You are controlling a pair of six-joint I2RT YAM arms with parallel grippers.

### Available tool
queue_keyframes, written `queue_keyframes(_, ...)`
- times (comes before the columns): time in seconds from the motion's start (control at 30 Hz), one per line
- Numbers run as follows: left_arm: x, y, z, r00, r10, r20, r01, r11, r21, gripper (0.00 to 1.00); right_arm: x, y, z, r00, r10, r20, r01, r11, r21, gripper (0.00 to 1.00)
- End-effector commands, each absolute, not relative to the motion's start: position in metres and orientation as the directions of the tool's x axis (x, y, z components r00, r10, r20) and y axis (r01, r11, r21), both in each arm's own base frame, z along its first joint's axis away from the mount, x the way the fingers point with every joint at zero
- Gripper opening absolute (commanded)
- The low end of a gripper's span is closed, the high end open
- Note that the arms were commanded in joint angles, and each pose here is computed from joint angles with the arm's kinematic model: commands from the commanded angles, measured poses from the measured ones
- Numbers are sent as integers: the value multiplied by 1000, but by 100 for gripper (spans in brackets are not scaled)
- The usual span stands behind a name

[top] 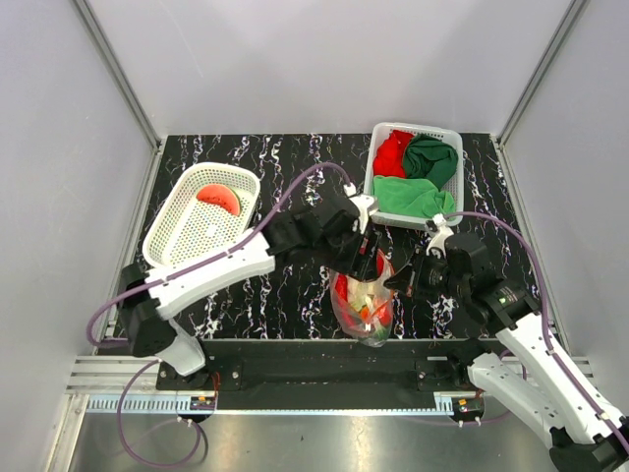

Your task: Open the zip-top bag and remove the fake food

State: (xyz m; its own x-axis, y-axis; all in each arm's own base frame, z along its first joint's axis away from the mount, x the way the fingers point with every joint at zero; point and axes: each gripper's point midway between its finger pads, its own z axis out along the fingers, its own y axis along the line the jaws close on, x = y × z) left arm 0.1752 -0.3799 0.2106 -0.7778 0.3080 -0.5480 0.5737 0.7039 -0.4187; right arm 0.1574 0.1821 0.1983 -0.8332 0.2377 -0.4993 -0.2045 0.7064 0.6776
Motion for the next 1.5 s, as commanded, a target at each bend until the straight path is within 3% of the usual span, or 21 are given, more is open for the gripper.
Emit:
queue_keyframes(0.0,157,-378,287,-680,250,-689,691,533,-489,0,172,168,206,-783,281,-555,-169,763,624,0)
queue_keyframes(0.13,151,-348,309,-622,202,-756,726,510,-461,0,174,165,204,-776,293,-558,-153,771,618,0)
queue_keyframes(0.3,184,-307,311,-612,80,-787,636,641,-430,0,174,166,212,-766,290,-573,-174,765,620,0)
queue_keyframes(0.47,261,-233,300,-607,-148,-781,305,864,-401,0,175,162,220,-746,289,-600,-188,773,606,0)
queue_keyframes(0.67,332,-147,257,-588,-294,-754,-57,944,-324,0,173,161,223,-756,267,-598,-193,782,593,0)
queue_keyframes(1.0,399,-11,174,-574,-450,-684,-462,868,-183,0,168,159,231,-758,202,-620,-242,796,555,0)
queue_keyframes(1.2,430,46,123,-628,-460,-628,-538,839,-76,0,166,156,236,-740,140,-658,-302,805,511,0)
queue_keyframes(1.47,469,69,78,-712,-420,-563,-504,864,-8,4,169,154,234,-733,123,-669,-308,817,487,0)
